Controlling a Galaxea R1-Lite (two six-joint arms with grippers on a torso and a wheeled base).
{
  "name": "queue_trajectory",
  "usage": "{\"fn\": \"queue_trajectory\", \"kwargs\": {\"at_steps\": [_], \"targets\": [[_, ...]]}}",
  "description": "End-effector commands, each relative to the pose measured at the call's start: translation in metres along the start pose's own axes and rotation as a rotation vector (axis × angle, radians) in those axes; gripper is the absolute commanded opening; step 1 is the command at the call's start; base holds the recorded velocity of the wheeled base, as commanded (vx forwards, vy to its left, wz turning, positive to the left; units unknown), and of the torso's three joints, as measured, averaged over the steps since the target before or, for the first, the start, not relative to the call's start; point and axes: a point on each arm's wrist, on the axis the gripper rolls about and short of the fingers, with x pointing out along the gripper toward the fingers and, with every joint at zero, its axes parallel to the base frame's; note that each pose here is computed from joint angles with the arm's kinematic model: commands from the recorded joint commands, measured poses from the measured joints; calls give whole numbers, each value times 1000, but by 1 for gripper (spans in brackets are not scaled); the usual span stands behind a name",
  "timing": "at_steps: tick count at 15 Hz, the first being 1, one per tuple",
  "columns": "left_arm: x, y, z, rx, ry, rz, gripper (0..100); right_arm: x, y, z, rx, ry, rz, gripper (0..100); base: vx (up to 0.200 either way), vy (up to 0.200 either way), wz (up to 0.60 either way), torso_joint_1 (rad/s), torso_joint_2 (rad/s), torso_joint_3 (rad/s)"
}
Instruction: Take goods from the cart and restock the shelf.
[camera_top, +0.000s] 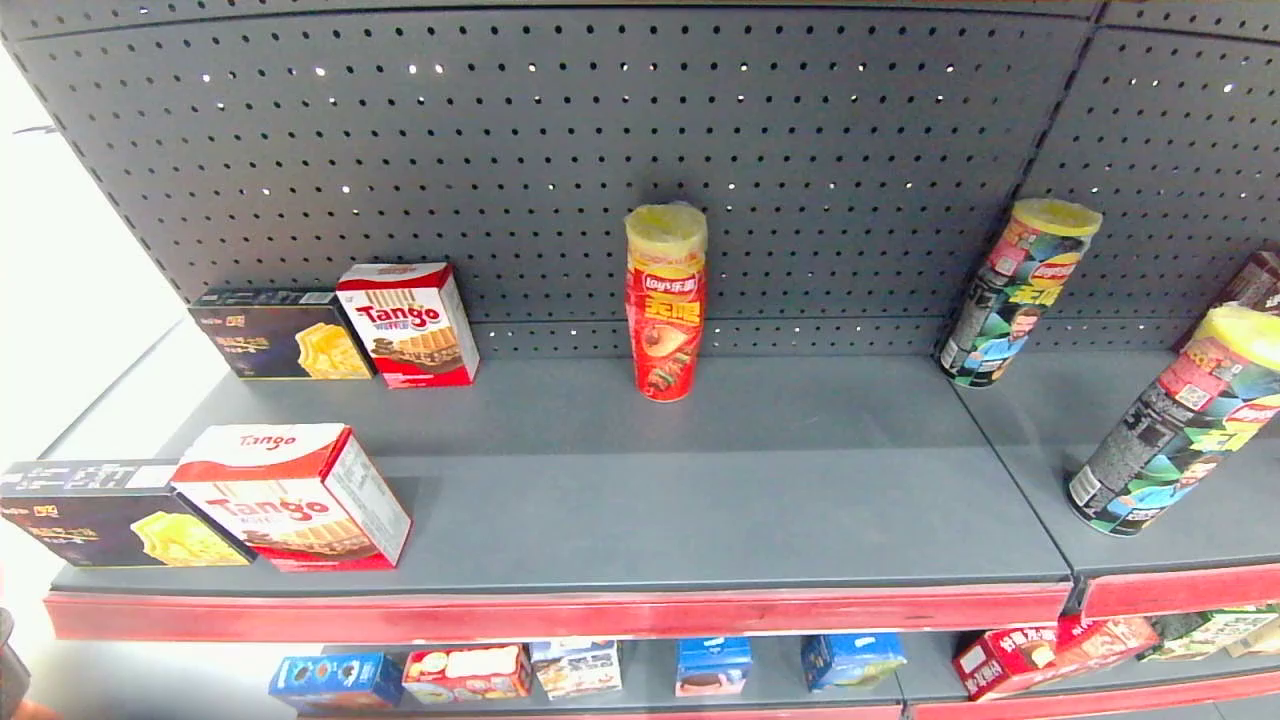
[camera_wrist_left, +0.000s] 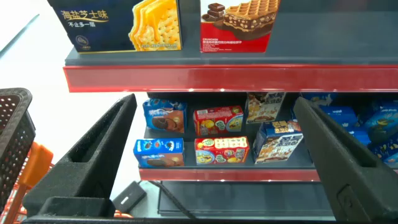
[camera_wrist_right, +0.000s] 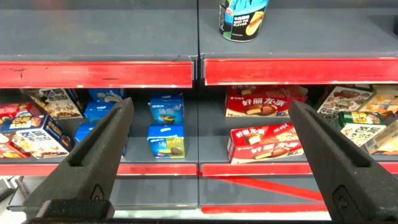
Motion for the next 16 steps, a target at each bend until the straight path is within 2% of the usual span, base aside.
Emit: {"fn": "queue_trajectory", "kwargs": {"at_steps": [1, 16], "targets": [[0, 0, 0, 0, -1, 1, 100, 0, 0, 0, 0, 1, 1, 100, 0, 0, 0, 0, 0, 0], [0, 0, 0, -2, -1, -1, 100, 0, 0, 0, 0, 2, 1, 100, 0, 0, 0, 0, 0, 0]]}}
